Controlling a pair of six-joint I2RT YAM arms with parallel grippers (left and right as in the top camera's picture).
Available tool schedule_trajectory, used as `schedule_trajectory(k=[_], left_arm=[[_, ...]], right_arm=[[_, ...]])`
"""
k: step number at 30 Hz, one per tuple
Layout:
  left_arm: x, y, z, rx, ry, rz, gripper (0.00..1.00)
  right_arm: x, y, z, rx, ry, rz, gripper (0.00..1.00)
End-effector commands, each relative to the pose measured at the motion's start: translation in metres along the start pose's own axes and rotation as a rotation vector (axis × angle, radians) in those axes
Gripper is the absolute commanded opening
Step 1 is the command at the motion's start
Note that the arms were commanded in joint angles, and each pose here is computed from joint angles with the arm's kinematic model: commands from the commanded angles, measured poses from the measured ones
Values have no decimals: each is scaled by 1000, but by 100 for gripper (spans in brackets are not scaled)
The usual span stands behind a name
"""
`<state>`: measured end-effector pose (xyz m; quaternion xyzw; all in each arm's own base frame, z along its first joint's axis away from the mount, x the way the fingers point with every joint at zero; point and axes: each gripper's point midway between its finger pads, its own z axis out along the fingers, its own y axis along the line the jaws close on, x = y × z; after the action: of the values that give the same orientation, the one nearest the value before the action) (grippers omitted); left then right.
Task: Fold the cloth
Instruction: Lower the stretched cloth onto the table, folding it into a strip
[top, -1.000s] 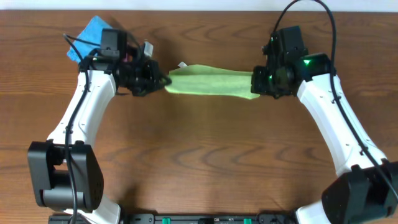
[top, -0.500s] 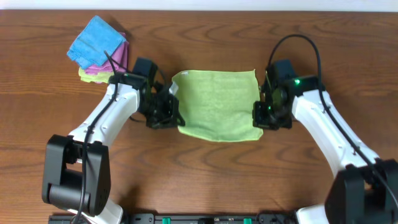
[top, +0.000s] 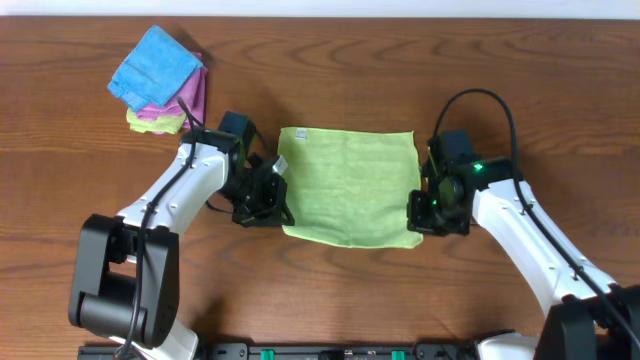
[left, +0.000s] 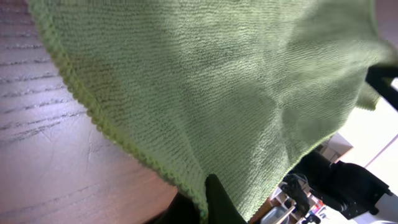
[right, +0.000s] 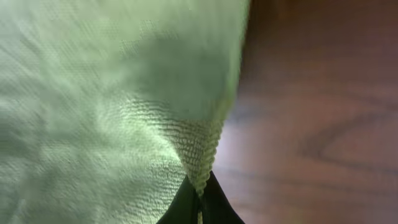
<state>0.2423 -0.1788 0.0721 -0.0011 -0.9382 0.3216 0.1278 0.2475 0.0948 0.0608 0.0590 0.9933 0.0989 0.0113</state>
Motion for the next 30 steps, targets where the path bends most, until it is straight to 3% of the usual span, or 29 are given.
schedule_trajectory(k=[1,7,19,30], left_arm=[[-6,0,-4,4,-37,13,6],[-55,5,-26,57,-229,-37,6],[-132,0,-58,20,-570,10,6],[-175,12,-35,23,-640,2,6]], right_arm=[[-13,0,-5,16,-76,19,1],[-62,1,-14,45,-290,7,1],[-121,12,-16,27,-505,-4,2],[-156,9,11,65,-579,-17,1]])
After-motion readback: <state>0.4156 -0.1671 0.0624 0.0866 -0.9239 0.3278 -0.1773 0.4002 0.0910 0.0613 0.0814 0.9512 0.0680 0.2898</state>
